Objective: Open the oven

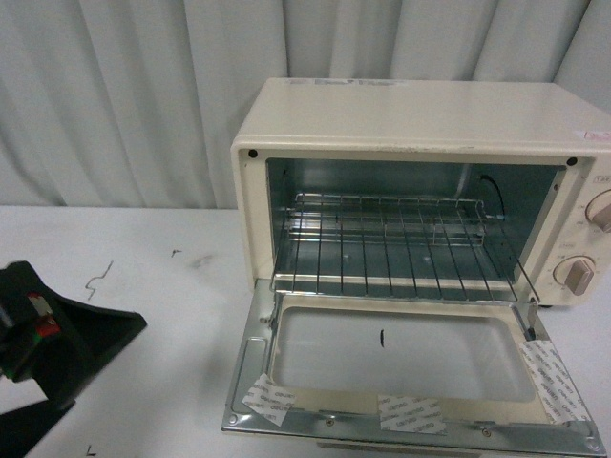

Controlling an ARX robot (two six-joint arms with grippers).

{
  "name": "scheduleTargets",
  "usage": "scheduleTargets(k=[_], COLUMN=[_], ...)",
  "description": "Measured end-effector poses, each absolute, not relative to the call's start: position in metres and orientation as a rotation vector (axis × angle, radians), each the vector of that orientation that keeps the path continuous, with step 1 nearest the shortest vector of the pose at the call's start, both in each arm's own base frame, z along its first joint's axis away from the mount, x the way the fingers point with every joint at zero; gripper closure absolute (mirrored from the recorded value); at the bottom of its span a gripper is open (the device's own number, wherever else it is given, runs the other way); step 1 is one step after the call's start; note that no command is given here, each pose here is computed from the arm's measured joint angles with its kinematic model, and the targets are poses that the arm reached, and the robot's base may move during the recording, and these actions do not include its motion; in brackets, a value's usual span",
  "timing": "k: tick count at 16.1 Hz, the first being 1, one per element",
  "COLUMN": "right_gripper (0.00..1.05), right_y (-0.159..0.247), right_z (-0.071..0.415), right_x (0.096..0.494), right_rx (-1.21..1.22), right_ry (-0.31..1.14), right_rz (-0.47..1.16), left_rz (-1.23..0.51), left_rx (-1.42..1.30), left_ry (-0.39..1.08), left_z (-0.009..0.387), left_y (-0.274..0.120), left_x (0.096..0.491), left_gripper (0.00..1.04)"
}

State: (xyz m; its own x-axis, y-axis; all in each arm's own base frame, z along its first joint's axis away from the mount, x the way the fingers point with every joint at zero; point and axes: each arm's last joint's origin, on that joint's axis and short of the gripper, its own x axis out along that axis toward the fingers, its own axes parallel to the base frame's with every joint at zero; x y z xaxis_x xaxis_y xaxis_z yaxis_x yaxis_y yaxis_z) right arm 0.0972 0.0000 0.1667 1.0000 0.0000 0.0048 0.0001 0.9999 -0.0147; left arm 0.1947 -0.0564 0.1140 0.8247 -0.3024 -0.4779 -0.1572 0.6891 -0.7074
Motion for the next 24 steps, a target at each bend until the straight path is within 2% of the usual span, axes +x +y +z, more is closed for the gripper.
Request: scheduleTargets(k=[3, 5, 6, 7, 8, 10, 14, 15, 17, 18, 24], right_gripper=[0.06, 0.06, 0.06, 0.06, 0.06, 0.06, 0.06, 0.06, 0.06, 0.06, 0.06], right_y=[0.0, 0.0, 0.0, 0.0, 0.0, 0.0, 0.0, 0.0, 0.0, 0.0, 0.0], right_z=[0.167, 0.167, 0.167, 0.167, 0.167, 0.167, 0.167, 0.167, 0.167, 0.167, 0.167], right_x=[0.097, 0.097, 0.097, 0.097, 0.097, 0.097, 0.097, 0.097, 0.097, 0.097, 0.097], right_rx=[-0.015, -0.015, -0.015, -0.015, -0.015, -0.015, -0.015, -0.015, -0.015, -0.015, -0.015], right_ry=[-0.005, -0.005, -0.004, -0.005, -0.004, -0.005, -0.004, -0.004, -0.004, -0.006, -0.005], right_rz=[0.0, 0.0, 0.0, 0.0, 0.0, 0.0, 0.0, 0.0, 0.0, 0.0, 0.0], left_rz=[-0.088, -0.093, -0.099, -0.056, -0.019, 0.011, 0.002, 0.003, -0.005, -0.002, 0.002], left_rx=[-0.746, -0.697, -0.662, -0.502, -0.359, -0.134, -0.024, -0.018, -0.018, -0.017, -0.017], left_ry=[0.524, 0.404, 0.288, 0.087, 0.023, 0.0, 0.009, 0.006, -0.01, 0.029, -0.005], left_z=[0.132, 0.162, 0.174, 0.184, 0.187, 0.185, 0.176, 0.176, 0.168, 0.163, 0.169], left_y=[-0.052, -0.05, -0.051, -0.048, -0.04, -0.028, -0.016, -0.014, -0.009, -0.002, 0.0], left_x=[0.192, 0.192, 0.193, 0.189, 0.182, 0.169, 0.152, 0.148, 0.141, 0.138, 0.124], left_gripper=[0.07, 0.07, 0.1, 0.22, 0.33, 0.55, 0.98, 1.03, 1.03, 1.03, 1.03])
